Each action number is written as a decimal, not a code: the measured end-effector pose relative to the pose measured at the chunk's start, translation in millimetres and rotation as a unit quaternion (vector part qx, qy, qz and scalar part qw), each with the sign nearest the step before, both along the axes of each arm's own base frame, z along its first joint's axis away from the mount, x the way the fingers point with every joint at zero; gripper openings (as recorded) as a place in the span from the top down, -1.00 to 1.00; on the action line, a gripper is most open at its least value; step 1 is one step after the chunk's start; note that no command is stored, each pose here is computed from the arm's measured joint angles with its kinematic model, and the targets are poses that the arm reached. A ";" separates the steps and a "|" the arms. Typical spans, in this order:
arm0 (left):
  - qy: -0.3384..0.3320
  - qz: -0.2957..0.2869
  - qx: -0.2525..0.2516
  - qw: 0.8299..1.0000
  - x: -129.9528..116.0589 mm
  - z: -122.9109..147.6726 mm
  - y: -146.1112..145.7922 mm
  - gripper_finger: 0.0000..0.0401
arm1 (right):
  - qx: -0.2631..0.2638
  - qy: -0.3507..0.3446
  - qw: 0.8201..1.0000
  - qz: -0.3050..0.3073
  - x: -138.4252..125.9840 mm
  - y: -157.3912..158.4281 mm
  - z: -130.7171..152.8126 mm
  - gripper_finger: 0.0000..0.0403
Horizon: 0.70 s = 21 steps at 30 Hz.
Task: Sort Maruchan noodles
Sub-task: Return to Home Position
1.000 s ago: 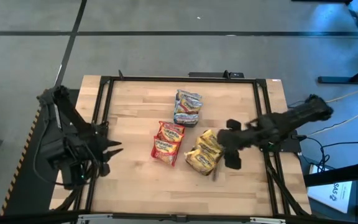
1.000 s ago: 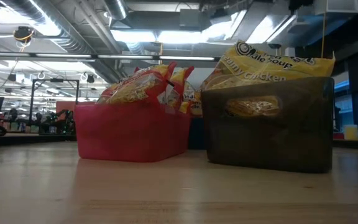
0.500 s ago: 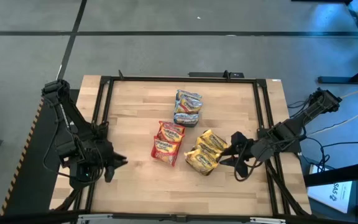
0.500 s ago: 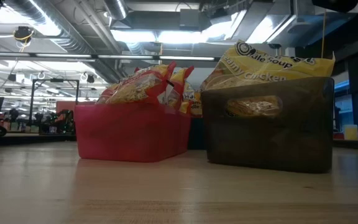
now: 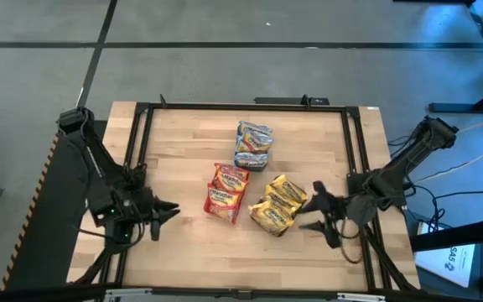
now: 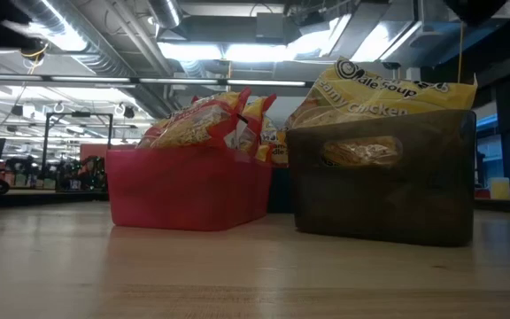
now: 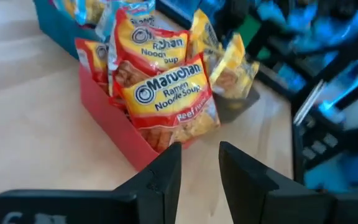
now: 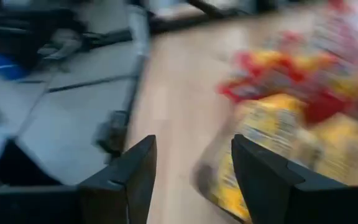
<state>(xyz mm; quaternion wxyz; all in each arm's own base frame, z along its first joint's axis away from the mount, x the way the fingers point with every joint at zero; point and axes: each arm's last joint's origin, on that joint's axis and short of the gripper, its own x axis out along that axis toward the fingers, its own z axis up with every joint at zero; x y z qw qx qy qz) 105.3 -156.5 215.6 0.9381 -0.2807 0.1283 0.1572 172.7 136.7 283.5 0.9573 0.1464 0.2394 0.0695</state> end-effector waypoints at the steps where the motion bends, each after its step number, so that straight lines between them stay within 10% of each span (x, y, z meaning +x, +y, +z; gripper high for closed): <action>1: -0.019 0.007 -0.009 1.000 -0.4 -10.1 1.2 0.49 | 0.001 -0.029 0.999 0.025 -1.2 2.4 -7.5 -0.02; 6: -0.066 0.018 -0.012 0.998 2.3 -30.8 6.5 0.49 | 0.030 -0.227 0.958 0.171 -8.5 2.0 -18.6 -0.02; 21: -0.070 -0.164 0.157 0.971 53.1 8.3 61.0 0.49 | -0.001 -0.218 0.957 0.191 17.1 -45.7 -38.6 -0.02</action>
